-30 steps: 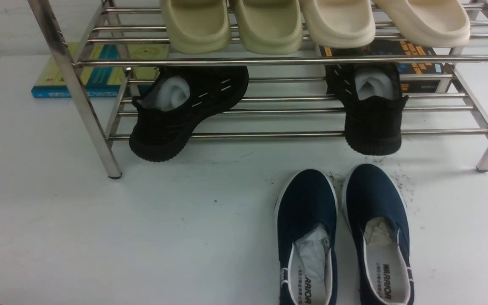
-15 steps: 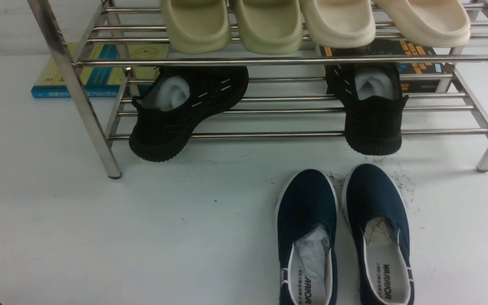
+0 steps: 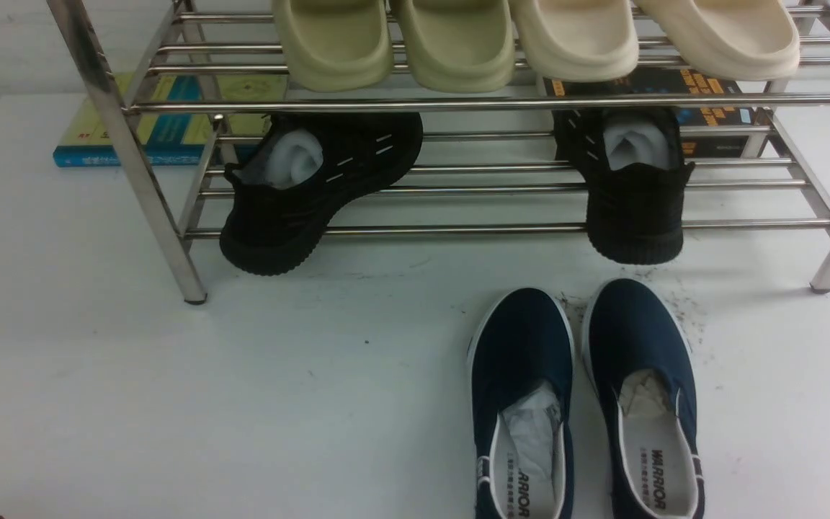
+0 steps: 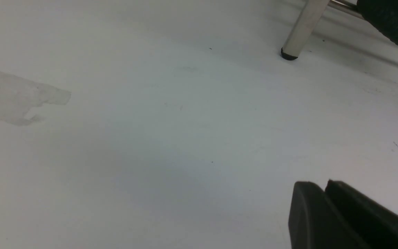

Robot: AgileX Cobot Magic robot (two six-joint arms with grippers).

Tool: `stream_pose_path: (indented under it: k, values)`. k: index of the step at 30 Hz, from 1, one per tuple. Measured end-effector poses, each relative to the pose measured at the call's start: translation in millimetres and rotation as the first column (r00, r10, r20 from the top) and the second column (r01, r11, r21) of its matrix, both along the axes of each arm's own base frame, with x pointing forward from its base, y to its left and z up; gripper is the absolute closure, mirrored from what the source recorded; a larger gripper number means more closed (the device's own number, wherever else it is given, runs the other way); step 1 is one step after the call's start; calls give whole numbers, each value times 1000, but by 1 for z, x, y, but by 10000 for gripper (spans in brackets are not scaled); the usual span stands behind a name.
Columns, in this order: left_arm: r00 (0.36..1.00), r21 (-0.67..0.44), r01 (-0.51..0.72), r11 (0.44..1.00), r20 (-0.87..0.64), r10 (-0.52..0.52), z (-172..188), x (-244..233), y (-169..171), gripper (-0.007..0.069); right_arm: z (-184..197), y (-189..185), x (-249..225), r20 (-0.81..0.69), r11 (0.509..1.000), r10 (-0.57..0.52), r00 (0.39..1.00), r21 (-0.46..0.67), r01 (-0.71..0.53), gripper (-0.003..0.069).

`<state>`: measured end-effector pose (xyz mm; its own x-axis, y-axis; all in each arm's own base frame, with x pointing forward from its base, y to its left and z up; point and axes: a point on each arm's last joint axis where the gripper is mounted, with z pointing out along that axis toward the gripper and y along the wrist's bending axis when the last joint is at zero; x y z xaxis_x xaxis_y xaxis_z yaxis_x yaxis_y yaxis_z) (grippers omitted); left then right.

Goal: Take the shoes off the shelf with your hand on the white table.

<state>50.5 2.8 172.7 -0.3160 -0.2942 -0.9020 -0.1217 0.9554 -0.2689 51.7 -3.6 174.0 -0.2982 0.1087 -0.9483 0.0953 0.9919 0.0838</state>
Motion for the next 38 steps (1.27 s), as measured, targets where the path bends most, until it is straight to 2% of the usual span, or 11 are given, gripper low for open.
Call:
stream_pose_path:
  k: [38]
  values:
    - [1000,0,0,1000,0,0,0,0,0,512,0,0,0,0,1000,0,1000,0,0,421]
